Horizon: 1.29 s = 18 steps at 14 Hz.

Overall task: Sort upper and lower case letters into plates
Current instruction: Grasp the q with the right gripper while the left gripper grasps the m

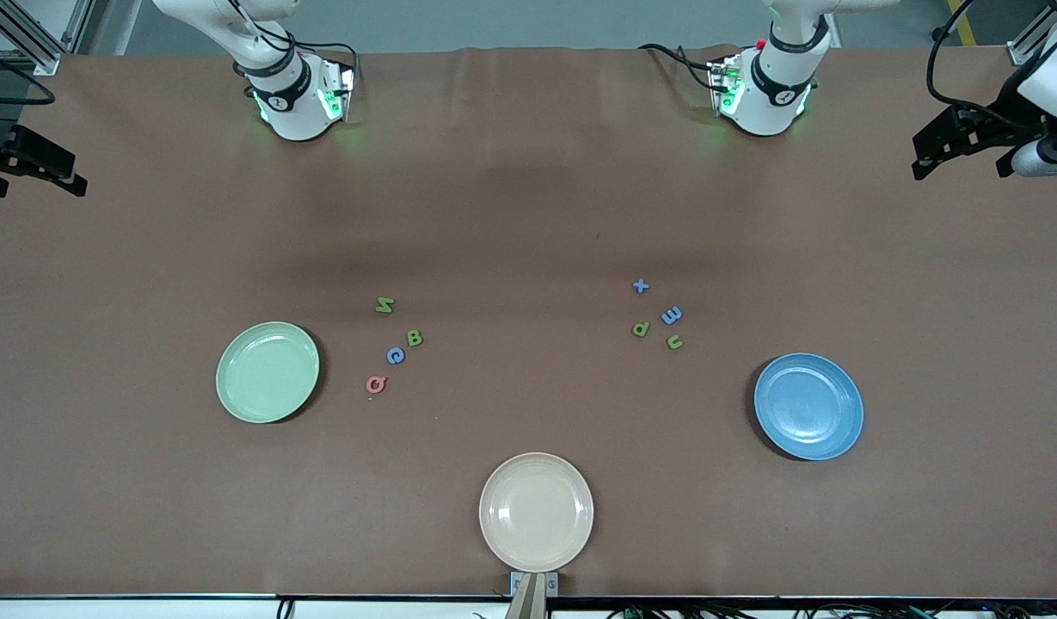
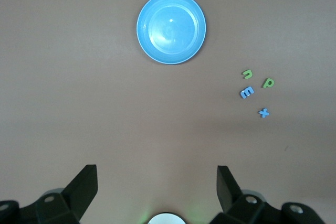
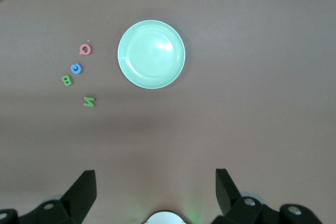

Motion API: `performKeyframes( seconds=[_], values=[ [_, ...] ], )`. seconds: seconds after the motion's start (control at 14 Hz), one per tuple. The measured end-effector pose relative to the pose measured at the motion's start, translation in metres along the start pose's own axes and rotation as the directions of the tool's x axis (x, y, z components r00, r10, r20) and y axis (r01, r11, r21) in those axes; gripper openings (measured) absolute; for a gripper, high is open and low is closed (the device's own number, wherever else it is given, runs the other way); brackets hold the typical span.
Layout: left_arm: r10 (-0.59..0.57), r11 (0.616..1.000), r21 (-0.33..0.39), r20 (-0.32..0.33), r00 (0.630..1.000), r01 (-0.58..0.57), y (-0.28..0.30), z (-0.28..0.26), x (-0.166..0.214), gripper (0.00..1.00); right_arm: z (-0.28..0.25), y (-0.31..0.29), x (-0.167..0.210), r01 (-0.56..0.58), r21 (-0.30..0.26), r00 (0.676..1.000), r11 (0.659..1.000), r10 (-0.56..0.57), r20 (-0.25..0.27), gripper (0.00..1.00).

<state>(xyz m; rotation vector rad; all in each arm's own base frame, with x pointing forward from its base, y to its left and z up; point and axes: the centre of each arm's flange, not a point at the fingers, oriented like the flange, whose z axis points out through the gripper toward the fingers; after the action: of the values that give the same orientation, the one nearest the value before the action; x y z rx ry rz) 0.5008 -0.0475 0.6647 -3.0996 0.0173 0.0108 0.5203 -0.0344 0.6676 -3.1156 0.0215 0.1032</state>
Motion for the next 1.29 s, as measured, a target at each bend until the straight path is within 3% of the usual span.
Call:
performKeyframes(
  seconds=[0.43,0.64,1.07,1.29],
  values=[
    [0.001,1.000,-0.001,0.002,1.000,-0.001,0.000,0.001,0.003,1.00,-0.017,0.003,-0.018,-0.005,0.003,1.000,1.000,0.005,-0.013,1.00],
    [0.020,1.000,0.001,0.037,0.999,-0.020,0.011,0.017,0.011,1.00,-0.018,0.003,-0.017,-0.005,0.004,1.000,1.000,0.005,-0.021,1.00],
    [-0.005,1.000,0.017,0.106,0.994,0.004,0.102,0.103,0.027,1.00,-0.020,0.003,-0.016,-0.005,0.005,1.000,1.000,0.005,-0.031,1.00],
    [-0.100,0.995,-0.007,0.100,0.990,0.101,0.151,0.175,0.023,1.00,0.007,0.006,0.008,-0.011,0.002,1.000,1.000,0.011,0.004,1.00]
  ],
)
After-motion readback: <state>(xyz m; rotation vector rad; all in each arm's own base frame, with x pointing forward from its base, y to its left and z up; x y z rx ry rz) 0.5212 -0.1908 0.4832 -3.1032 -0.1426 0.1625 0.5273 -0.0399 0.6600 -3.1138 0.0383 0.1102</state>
